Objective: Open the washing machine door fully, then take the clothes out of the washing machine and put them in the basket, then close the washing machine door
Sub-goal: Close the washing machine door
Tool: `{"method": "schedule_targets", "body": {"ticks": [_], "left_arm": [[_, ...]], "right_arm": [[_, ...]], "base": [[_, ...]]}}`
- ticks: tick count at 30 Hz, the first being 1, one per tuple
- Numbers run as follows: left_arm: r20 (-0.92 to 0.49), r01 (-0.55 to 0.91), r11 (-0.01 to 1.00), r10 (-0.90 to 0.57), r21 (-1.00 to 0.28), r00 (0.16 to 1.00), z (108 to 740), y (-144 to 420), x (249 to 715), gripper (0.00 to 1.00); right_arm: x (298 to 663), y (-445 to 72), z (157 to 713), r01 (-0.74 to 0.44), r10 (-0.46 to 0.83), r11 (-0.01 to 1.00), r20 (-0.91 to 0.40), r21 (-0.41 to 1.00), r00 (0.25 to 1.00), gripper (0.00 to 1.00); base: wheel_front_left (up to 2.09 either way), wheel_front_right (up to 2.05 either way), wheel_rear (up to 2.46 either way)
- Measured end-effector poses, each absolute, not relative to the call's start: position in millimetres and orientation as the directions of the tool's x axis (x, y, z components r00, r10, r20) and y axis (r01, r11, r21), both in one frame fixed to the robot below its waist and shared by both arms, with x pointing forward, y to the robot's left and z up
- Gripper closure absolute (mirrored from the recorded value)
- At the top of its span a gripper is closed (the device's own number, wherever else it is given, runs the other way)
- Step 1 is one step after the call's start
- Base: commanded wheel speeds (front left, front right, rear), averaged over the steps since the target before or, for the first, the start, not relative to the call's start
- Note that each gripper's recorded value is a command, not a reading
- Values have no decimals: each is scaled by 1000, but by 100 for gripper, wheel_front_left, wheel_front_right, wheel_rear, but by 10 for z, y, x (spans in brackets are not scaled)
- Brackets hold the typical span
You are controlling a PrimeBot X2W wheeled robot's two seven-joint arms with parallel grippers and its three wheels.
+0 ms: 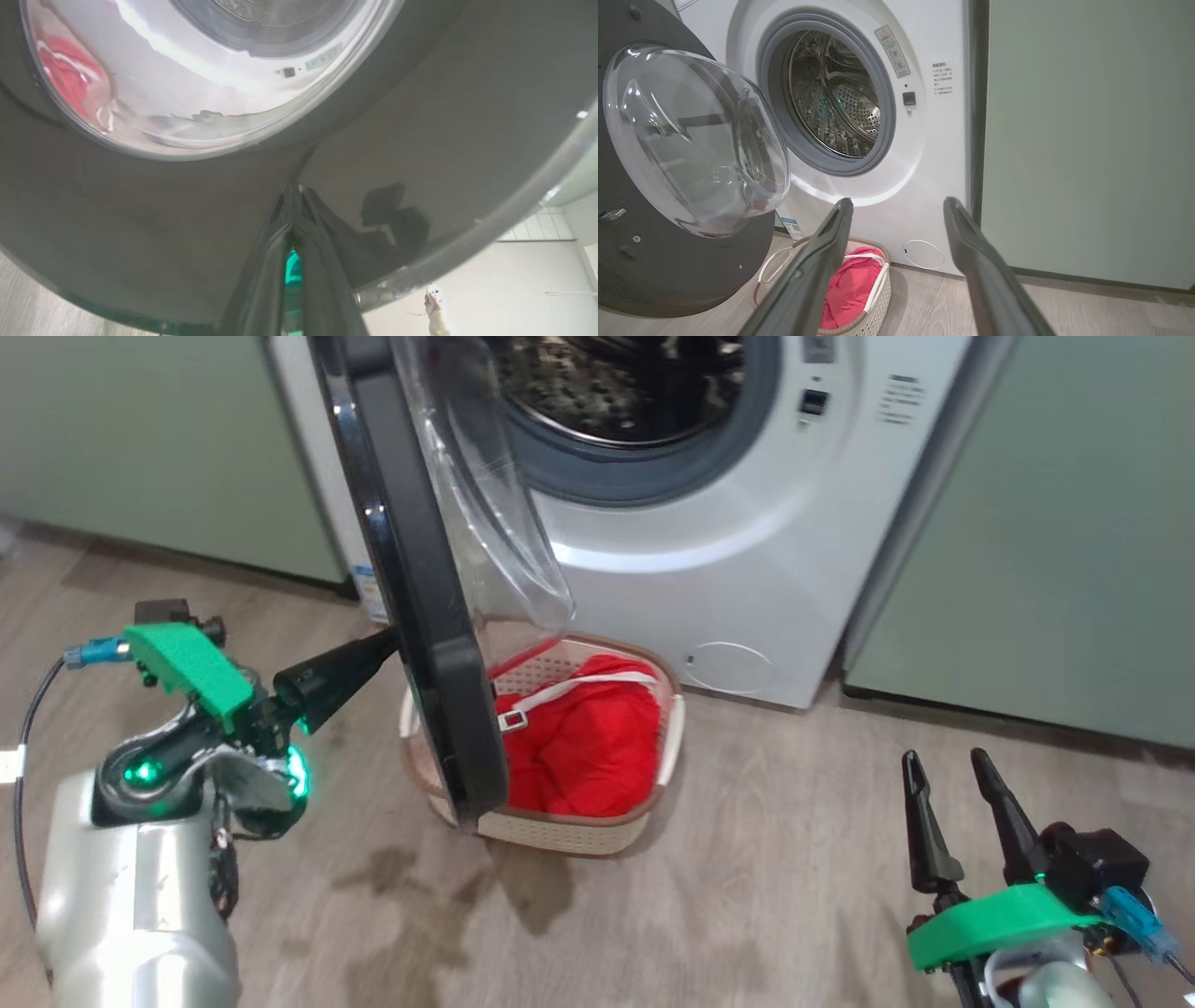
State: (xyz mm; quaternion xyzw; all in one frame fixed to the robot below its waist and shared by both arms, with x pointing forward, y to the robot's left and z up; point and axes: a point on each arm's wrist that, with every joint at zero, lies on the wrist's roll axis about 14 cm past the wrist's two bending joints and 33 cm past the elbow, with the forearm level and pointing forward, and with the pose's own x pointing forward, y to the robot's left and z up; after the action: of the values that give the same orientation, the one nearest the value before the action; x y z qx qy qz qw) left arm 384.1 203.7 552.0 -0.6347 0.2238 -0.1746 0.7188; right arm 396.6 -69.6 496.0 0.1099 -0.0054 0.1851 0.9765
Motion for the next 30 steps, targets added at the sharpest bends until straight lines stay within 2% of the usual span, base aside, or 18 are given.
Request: {"method": "schedule_targets", "body": {"ticks": [8,17,25,30], "left_arm": [[-109,-39,132,-578,-990,809,5449,1676,4106,100],[-102,-20,134,-641,-991,761,5426,1050,4512,100],[-113,-51,113,-664,-992,739,5294,608,4804,100],[-97,-36,102,-692,-994,715,5330,379,4880,100]], "right_arm": [[3878,-1052,4941,-269,265,939,46,214,963,0],[3652,-1618,4910,-107,102,971,36,213,994,0],[3375,-2121,4896,50,-58,976,29,210,998,0],[3261,-2295,4910,106,-115,973,33,208,993,0]], "base": [[0,0,0],[0,0,0],[0,0,0],[0,0,0]]}}
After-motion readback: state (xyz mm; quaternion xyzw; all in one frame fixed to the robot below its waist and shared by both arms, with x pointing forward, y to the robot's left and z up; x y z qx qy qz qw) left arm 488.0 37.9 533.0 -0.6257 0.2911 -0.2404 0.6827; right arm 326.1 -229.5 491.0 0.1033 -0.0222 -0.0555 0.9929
